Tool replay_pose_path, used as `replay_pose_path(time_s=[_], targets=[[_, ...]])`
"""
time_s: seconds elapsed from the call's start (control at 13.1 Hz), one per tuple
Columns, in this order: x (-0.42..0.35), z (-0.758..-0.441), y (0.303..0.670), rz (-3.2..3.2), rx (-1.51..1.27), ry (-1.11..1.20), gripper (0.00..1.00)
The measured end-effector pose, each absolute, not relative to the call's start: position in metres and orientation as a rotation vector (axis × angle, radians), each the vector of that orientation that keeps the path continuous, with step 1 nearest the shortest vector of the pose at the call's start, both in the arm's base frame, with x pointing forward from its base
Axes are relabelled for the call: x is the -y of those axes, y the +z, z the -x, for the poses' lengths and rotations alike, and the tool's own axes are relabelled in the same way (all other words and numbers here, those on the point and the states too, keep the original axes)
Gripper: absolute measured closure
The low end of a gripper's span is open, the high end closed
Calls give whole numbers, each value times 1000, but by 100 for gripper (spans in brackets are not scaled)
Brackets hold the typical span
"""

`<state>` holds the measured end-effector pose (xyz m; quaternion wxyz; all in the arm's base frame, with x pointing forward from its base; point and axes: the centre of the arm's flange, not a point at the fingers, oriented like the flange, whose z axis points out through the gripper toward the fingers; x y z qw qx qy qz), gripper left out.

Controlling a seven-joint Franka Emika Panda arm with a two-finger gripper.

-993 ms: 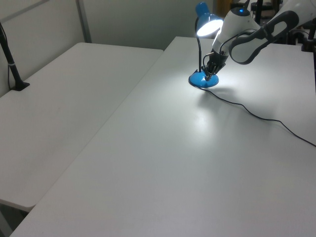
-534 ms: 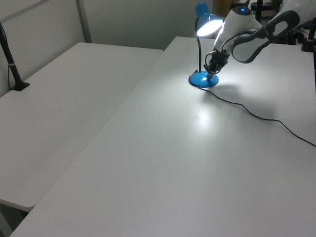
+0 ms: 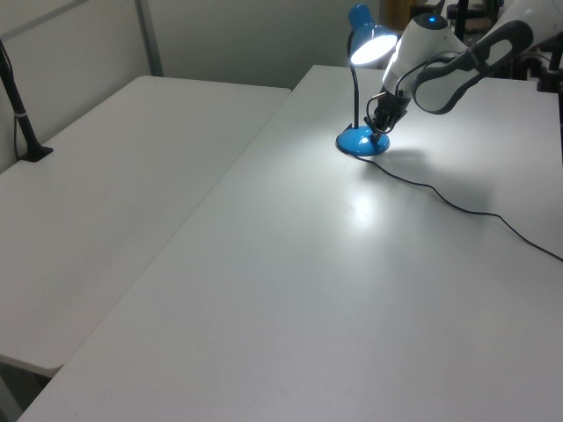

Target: Turn off the lamp

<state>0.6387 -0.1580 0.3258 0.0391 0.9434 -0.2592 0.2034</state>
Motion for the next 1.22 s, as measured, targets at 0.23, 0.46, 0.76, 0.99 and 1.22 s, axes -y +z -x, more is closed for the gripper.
replay_pose_path(time_s=[0.23,0.46,0.76,0.99,1.22], targets=[[158,-639,323,-2891,788,618,99],[158,-639,323,-2891,782,617,99],[136,-635,326,-2916,739,460,99],[70,-636,358,-2961,606,393,99],[-13,-627,414,-2985,342,227,99]])
